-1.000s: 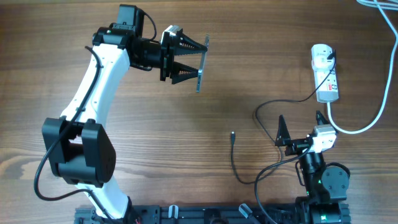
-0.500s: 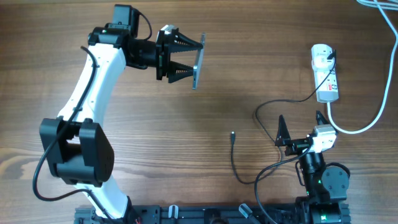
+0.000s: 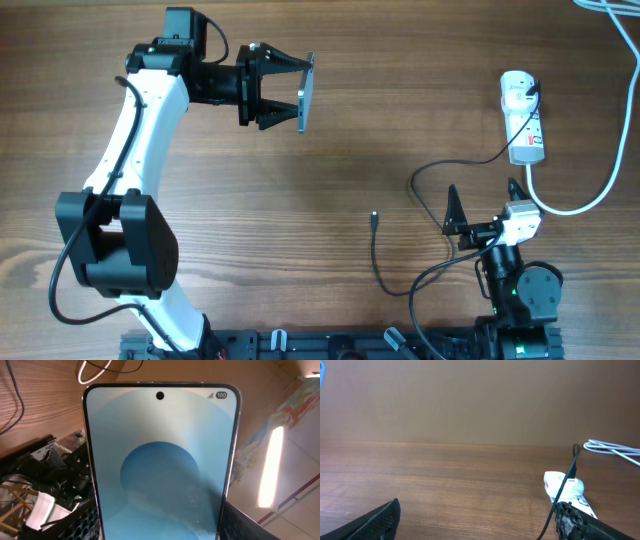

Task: Plug charger to phone and switch on socket
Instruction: 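Raise the phone upright with the left gripper toward the table center, then swing the right gripper over to the phone held by the left gripper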

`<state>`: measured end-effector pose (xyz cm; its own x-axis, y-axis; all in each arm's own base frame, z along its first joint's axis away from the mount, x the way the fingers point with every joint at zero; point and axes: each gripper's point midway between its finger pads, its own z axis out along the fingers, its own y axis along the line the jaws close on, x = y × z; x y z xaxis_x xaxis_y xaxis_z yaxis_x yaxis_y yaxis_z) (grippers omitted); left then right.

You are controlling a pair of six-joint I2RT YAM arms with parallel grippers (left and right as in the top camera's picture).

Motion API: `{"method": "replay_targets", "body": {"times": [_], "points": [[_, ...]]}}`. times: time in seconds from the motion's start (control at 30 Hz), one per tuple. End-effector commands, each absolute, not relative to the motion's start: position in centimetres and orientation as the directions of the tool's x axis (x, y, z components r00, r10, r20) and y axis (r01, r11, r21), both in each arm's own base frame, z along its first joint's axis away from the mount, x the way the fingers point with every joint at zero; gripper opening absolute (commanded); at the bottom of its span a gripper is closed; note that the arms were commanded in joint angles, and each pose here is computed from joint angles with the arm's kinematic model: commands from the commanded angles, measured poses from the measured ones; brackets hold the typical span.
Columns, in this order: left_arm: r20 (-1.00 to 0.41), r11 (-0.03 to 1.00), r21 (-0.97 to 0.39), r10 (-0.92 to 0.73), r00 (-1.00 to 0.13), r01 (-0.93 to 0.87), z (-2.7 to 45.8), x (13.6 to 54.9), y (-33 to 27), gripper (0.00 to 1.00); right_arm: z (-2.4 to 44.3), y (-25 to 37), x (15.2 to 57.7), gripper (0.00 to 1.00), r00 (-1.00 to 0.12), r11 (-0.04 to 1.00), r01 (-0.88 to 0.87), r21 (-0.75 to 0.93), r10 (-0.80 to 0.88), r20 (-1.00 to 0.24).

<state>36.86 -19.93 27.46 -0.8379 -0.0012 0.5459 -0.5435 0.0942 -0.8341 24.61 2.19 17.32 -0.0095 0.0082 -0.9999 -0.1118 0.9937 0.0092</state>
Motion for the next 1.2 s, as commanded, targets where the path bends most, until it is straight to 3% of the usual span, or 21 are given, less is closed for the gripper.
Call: {"method": "replay_targets", "body": {"times": [0.0,1.03,1.17], "points": [[0.529,0.066,-0.847,0.023,-0.848,-0.527,29.4,36.2,-19.7,0.63,17.5,1.8,24.6,1.0,0.001,0.996,-0.091,0.0,0.0,-1.0],[0.55,0.076,-0.833,0.009,-0.835,-0.548,29.2,36.3,-19.7,0.63,17.5,1.9,24.6,1.0,0.002,0.995,-0.099,0.005,0.005,-1.0],[0.55,0.083,-0.833,0.001,-0.835,-0.548,29.0,36.3,-19.7,0.63,17.8,3.5,24.4,1.0,-0.024,0.964,-0.187,0.188,0.186,-0.982]]}}
